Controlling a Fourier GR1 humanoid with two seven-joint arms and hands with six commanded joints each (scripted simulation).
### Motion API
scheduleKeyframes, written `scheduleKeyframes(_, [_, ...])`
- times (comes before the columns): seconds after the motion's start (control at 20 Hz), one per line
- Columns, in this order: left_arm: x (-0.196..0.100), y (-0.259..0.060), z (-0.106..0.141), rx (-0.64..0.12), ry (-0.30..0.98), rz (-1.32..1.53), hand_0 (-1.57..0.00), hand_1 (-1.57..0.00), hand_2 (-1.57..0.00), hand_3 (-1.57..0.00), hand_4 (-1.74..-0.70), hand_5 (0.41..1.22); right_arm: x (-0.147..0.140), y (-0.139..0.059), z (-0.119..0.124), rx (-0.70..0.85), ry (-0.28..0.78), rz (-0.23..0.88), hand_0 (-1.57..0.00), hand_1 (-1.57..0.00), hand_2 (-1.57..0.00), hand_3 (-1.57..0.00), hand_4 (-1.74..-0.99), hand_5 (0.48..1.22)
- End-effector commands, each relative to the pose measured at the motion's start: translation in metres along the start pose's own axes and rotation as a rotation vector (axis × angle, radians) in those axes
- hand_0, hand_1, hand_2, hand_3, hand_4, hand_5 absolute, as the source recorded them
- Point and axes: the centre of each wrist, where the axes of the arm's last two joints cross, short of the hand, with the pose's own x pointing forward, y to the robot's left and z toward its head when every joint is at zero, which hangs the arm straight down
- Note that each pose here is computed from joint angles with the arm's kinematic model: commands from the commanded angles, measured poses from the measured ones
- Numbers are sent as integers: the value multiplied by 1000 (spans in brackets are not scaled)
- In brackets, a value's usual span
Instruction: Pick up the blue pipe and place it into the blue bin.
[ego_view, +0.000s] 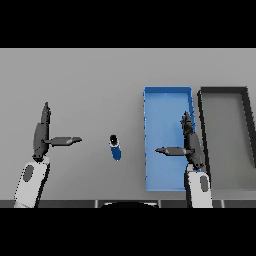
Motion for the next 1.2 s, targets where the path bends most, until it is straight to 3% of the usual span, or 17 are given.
scheduleKeyframes(0.0, [0, -1, 1, 0, -7, 1, 1, 1, 1, 1, -1006, 586, 0, -1, 1, -1, -1, 0, 1, 1, 1, 1, -1222, 603])
scheduleKeyframes(0.25, [1, -8, 9, -4, -26, 4, 1, 1, 1, 1, -1006, 586, 0, -9, 7, -4, -14, -2, 1, 1, 1, 1, -1222, 603])
scheduleKeyframes(0.3, [-3, 4, 16, -129, -58, -68, 1, 1, 1, 1, -1006, 586, 3, -19, 16, 48, -63, 108, 1, 1, 1, 1, -1222, 603])
scheduleKeyframes(0.4, [-7, 18, 26, -249, -79, -135, 1, 1, 1, 1, -1011, 588, 6, -26, 29, 106, -96, 190, 1, 1, 1, 1, -1230, 601])
scheduleKeyframes(0.75, [-7, 25, 33, -383, -95, -132, 1, 1, 1, 1, -1023, 594, 14, -25, 33, 132, -77, 252, 1, 1, 1, 1, -1218, 589])
scheduleKeyframes(0.95, [3, 16, 39, -558, -94, -157, 1, 1, 1, 1, -1031, 565, 20, -25, 30, 148, -119, 246, 1, 1, 1, 1, -1225, 595])
scheduleKeyframes(1.15, [13, -5, 49, -681, -38, -172, 1, 1, 1, 1, -1063, 498, 15, -23, 31, 157, -119, 248, 1, 1, 1, 1, -1233, 604])
